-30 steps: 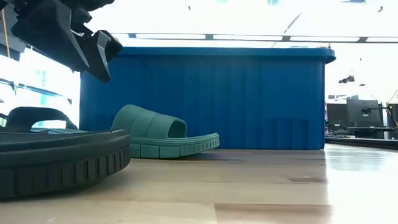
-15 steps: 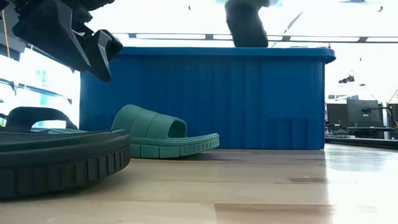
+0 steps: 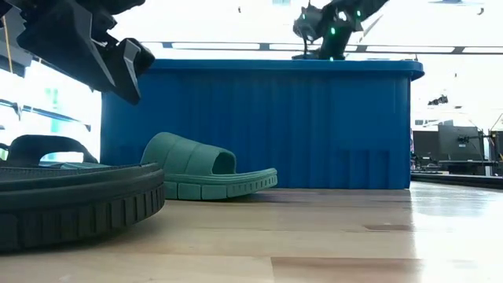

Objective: Pick and place slides into bin
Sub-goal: Put the black slipper into the blue bin, then put the green slipper into the blue bin

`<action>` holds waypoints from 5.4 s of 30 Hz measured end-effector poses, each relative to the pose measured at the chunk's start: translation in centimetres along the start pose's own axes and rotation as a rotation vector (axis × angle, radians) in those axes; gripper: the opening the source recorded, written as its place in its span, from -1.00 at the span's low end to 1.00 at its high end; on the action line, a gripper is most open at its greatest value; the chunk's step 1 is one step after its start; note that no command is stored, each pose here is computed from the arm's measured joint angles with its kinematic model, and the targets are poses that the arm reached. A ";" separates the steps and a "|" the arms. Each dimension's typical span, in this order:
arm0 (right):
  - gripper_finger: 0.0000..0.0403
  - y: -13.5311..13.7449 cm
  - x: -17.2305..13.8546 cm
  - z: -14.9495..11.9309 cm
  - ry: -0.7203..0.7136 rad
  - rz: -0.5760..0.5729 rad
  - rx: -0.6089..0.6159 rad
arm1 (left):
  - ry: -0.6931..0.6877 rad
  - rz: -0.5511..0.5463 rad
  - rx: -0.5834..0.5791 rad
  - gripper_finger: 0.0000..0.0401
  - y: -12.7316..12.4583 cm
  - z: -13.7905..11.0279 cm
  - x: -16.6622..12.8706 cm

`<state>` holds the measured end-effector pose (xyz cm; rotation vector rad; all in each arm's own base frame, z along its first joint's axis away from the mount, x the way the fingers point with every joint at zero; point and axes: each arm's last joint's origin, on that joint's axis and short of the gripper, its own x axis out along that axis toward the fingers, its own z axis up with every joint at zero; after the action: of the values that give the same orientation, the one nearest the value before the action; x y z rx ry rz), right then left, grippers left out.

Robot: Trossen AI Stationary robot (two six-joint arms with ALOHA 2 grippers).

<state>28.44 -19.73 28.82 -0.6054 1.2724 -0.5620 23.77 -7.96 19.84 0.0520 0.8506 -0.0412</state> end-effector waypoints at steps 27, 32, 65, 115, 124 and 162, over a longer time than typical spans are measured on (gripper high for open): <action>-0.10 2.0 5.7 -5.5 0.016 0.189 0.366 | 0.002 -0.001 0.000 -0.16 0.0 0.0 0.0; 0.00 1.9 4.3 -3.6 0.026 0.114 0.340 | 0.000 -0.001 -0.011 -0.16 0.0 0.0 0.0; -0.07 6.6 -20.4 7.0 -0.462 0.723 0.322 | -0.006 0.087 -0.174 -0.16 -1.7 -1.2 0.5; -0.07 11.8 -25.3 6.6 -0.490 0.595 0.149 | 0.045 0.342 -0.355 -0.16 0.6 -3.3 6.7; -0.07 11.7 -25.2 6.6 -0.486 0.562 0.156 | 0.013 0.324 -0.339 -0.16 0.4 -2.4 6.7; -0.07 11.8 -25.0 6.2 -0.434 0.553 0.164 | -0.335 0.222 -0.017 -0.97 -0.4 7.5 8.3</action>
<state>30.00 6.59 39.23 -0.2000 0.9122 -0.0625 34.78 -8.99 18.51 0.1201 0.5063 0.1622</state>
